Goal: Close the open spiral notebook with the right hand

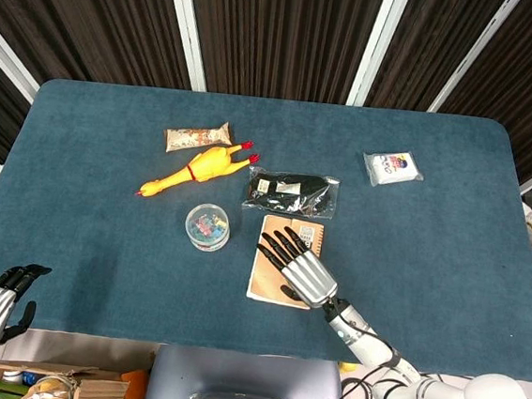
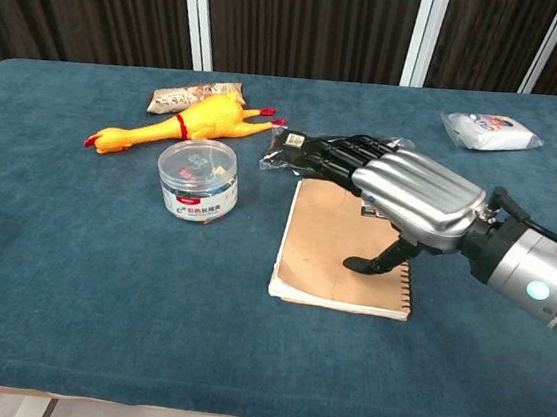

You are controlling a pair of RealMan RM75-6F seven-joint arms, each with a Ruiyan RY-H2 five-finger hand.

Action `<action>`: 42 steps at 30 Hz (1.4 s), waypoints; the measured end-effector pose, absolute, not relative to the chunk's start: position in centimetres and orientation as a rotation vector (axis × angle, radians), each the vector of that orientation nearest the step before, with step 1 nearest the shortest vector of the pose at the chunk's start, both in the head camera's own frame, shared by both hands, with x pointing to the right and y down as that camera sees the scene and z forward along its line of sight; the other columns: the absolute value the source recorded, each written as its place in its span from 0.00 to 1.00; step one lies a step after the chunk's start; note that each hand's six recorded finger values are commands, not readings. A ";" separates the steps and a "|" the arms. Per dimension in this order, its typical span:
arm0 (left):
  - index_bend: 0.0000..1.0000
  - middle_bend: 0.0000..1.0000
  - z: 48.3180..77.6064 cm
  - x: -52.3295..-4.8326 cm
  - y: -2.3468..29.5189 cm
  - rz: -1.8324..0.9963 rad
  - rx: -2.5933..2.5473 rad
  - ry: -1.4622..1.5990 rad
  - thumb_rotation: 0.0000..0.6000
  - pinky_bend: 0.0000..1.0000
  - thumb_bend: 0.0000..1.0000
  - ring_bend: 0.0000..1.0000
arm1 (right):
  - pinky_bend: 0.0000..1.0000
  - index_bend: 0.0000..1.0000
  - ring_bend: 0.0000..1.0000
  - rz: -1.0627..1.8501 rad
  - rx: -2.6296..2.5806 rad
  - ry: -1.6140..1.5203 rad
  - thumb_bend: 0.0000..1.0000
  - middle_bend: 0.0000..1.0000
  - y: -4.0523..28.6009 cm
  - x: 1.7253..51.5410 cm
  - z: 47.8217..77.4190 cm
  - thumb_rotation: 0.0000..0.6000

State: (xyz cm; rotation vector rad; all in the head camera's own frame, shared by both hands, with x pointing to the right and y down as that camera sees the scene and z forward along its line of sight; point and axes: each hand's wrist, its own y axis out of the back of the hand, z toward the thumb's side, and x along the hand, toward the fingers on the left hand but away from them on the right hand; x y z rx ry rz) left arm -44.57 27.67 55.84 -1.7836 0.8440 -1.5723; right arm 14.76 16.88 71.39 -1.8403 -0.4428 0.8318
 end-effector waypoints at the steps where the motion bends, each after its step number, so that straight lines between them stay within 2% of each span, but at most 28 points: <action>1: 0.24 0.23 55.9 -44.6 27.7 -1.572 -1.784 0.844 1.00 0.43 0.60 0.22 | 0.00 0.00 0.00 0.831 -1.839 -0.442 0.11 0.00 16.8 14.8 71.3 1.00; 11: 0.24 0.23 55.9 -44.6 27.6 -1.575 -1.784 0.843 1.00 0.43 0.60 0.22 | 0.01 0.00 0.00 0.848 -1.819 -0.445 0.11 0.00 16.5 16.9 69.7 1.00; 16: 0.24 0.23 56.0 -44.5 27.7 -1.576 -1.781 0.833 1.00 0.43 0.60 0.22 | 0.05 0.00 0.00 0.911 -1.828 -0.498 0.11 0.00 17.1 20.3 67.1 1.00; 21: 0.24 0.23 56.1 -44.5 27.6 -1.585 -1.753 0.824 1.00 0.44 0.60 0.22 | 0.14 0.03 0.00 1.037 -1.814 -0.626 0.11 0.01 18.1 26.3 62.8 1.00; 27: 0.24 0.23 56.3 -44.7 27.3 -1.604 -1.683 0.832 1.00 0.44 0.60 0.21 | 0.16 0.05 0.00 1.288 -1.665 -0.785 0.11 0.02 20.4 35.2 59.3 1.00; 33: 0.24 0.22 56.5 -44.5 27.0 -1.602 -1.600 0.839 1.00 0.43 0.60 0.21 | 0.16 0.05 0.00 1.463 -1.517 -0.810 0.11 0.02 22.4 39.4 59.2 1.00; 36: 0.22 0.18 56.6 -44.5 26.8 -1.584 -1.593 0.842 1.00 0.43 0.60 0.16 | 0.16 0.04 0.00 1.519 -1.490 -0.854 0.11 0.02 22.8 40.8 59.5 1.00; 42: 0.21 0.15 56.6 -44.7 26.4 -1.528 -1.573 0.863 1.00 0.43 0.60 0.12 | 0.16 0.04 0.00 1.484 -1.497 -0.903 0.11 0.02 23.1 41.0 58.9 1.00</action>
